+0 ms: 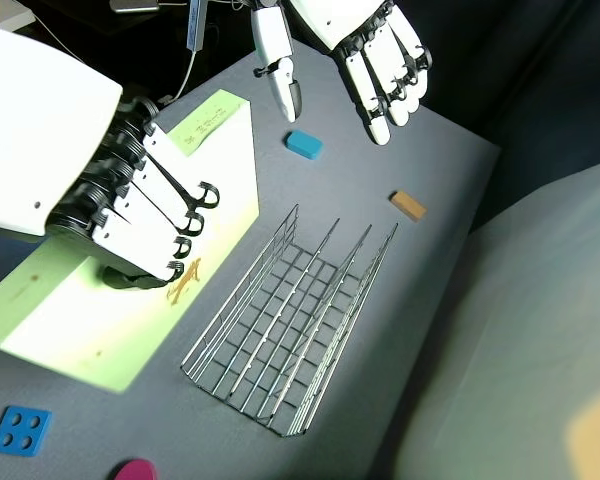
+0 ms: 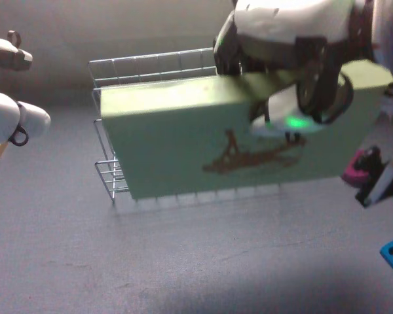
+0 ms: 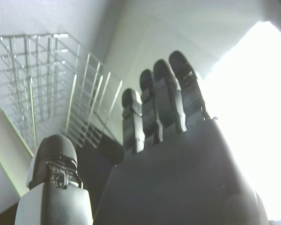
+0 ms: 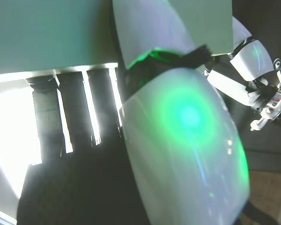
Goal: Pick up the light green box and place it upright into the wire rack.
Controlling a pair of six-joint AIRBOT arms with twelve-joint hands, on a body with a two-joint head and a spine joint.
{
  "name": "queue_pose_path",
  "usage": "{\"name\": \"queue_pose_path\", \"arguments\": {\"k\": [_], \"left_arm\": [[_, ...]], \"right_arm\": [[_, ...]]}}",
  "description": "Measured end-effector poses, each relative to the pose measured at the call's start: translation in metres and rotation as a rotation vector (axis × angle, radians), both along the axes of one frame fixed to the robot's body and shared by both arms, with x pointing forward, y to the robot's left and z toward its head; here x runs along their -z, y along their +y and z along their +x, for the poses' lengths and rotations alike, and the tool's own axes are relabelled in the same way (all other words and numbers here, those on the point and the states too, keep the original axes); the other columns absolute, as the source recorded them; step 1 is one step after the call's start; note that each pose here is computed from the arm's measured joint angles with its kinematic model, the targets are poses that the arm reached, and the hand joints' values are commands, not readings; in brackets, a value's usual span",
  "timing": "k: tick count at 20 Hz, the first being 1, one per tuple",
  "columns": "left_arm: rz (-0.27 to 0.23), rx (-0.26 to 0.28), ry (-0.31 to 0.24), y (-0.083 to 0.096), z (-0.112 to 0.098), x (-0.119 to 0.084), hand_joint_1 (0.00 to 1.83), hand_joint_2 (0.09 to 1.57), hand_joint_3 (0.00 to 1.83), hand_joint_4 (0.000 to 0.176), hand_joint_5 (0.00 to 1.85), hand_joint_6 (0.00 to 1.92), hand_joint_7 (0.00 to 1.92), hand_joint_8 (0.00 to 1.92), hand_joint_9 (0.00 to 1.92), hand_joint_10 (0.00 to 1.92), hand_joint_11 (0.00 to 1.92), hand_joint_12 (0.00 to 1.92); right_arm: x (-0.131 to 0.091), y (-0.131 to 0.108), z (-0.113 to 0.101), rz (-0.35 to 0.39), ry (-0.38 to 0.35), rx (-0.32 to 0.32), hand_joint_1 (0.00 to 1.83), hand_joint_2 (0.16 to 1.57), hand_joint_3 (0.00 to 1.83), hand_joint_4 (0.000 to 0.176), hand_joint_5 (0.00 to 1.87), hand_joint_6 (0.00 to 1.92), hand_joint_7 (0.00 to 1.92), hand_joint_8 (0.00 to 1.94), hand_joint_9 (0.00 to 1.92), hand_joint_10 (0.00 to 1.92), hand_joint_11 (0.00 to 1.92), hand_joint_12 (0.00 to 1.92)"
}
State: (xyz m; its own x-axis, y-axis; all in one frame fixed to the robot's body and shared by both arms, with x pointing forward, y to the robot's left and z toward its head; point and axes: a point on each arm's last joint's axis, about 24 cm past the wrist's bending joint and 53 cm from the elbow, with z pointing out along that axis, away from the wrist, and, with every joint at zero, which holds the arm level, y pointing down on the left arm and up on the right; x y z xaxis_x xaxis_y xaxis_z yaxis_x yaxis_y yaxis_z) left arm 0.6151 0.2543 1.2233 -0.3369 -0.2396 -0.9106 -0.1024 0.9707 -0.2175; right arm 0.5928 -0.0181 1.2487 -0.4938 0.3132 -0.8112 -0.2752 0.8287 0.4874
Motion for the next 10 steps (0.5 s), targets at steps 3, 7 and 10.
{"name": "queue_pose_path", "arguments": {"k": [3, 7, 10], "left_arm": [[0.0, 0.002, 0.004, 0.0, 0.0, 0.001, 0.21, 1.22, 0.0, 0.109, 0.23, 0.0, 0.25, 0.0, 0.23, 0.0, 0.0, 0.6], [0.0, 0.003, 0.007, -0.001, -0.001, 0.002, 0.21, 1.22, 0.0, 0.109, 0.23, 0.0, 0.25, 0.0, 0.23, 0.0, 0.0, 0.6], [0.003, 0.002, 0.005, 0.001, 0.001, 0.0, 0.2, 1.22, 0.0, 0.109, 0.23, 0.0, 0.24, 0.0, 0.23, 0.0, 0.0, 0.6]], "right_arm": [[-0.026, 0.003, 0.009, 0.021, -0.057, -0.006, 1.21, 1.17, 0.0, 0.0, 0.82, 1.12, 0.95, 1.19, 0.86, 1.11, 0.7, 1.52], [-0.039, 0.014, 0.024, 0.01, -0.091, -0.013, 1.21, 1.17, 0.0, 0.0, 0.81, 1.13, 0.95, 1.2, 0.86, 1.11, 0.7, 1.51], [-0.041, 0.026, 0.034, -0.008, -0.101, -0.025, 1.21, 1.17, 0.0, 0.0, 0.81, 1.13, 0.95, 1.2, 0.86, 1.11, 0.7, 1.51]]}}
